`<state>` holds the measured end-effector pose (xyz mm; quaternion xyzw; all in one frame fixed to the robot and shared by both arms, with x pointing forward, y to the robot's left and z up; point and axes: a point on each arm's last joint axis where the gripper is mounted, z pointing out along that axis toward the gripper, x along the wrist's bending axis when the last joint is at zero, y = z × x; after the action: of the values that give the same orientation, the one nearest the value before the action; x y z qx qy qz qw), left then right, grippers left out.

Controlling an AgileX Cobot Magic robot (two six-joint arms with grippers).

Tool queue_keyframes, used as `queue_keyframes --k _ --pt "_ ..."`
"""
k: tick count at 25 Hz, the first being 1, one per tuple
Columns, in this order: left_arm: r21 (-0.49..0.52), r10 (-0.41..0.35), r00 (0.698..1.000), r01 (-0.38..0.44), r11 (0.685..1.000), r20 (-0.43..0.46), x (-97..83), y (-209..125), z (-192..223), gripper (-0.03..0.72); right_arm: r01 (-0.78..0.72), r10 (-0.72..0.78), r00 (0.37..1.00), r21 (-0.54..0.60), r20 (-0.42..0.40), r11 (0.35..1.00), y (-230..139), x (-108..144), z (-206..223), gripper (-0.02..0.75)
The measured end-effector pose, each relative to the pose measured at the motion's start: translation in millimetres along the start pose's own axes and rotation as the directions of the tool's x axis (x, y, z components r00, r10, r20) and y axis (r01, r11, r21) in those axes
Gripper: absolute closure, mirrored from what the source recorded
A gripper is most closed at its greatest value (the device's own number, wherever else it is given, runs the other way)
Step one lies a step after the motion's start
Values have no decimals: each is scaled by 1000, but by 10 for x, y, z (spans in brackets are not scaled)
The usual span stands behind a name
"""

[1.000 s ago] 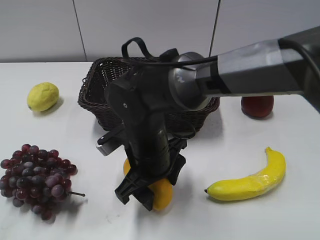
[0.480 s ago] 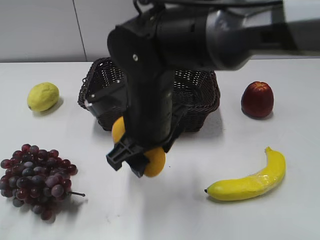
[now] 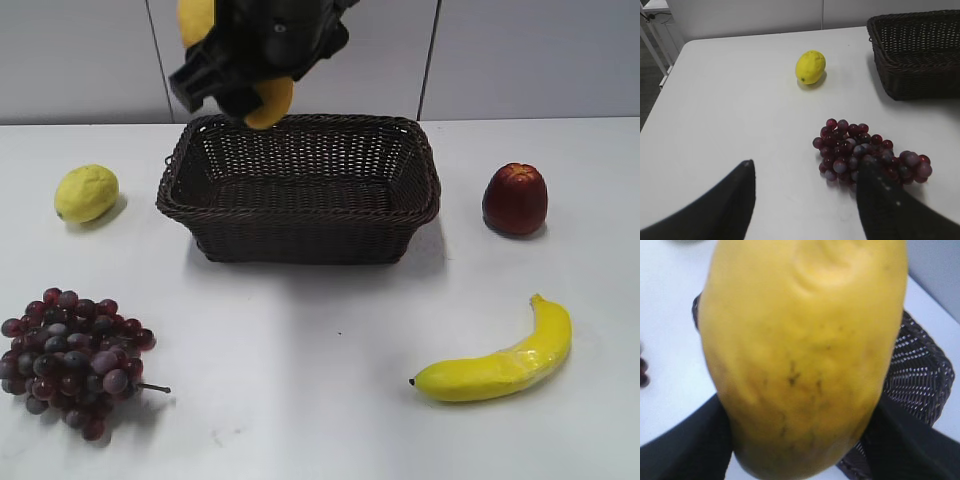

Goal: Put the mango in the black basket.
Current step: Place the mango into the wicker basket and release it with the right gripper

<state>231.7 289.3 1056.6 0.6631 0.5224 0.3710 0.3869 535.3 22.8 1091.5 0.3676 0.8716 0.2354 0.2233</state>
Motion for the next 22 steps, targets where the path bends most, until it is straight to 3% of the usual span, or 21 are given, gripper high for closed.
queue_keyframes --k 9,15,22 --pt "0 0 1000 0 1000 0 0 0 0 201 -223 225 972 -40 68 974 -12 -663 421 211" --pt "0 0 1000 0 1000 0 0 0 0 201 -237 238 970 -33 41 971 -56 -622 762 211" --pt "0 0 1000 0 1000 0 0 0 0 201 -222 218 974 66 53 973 -229 -526 1181 201"
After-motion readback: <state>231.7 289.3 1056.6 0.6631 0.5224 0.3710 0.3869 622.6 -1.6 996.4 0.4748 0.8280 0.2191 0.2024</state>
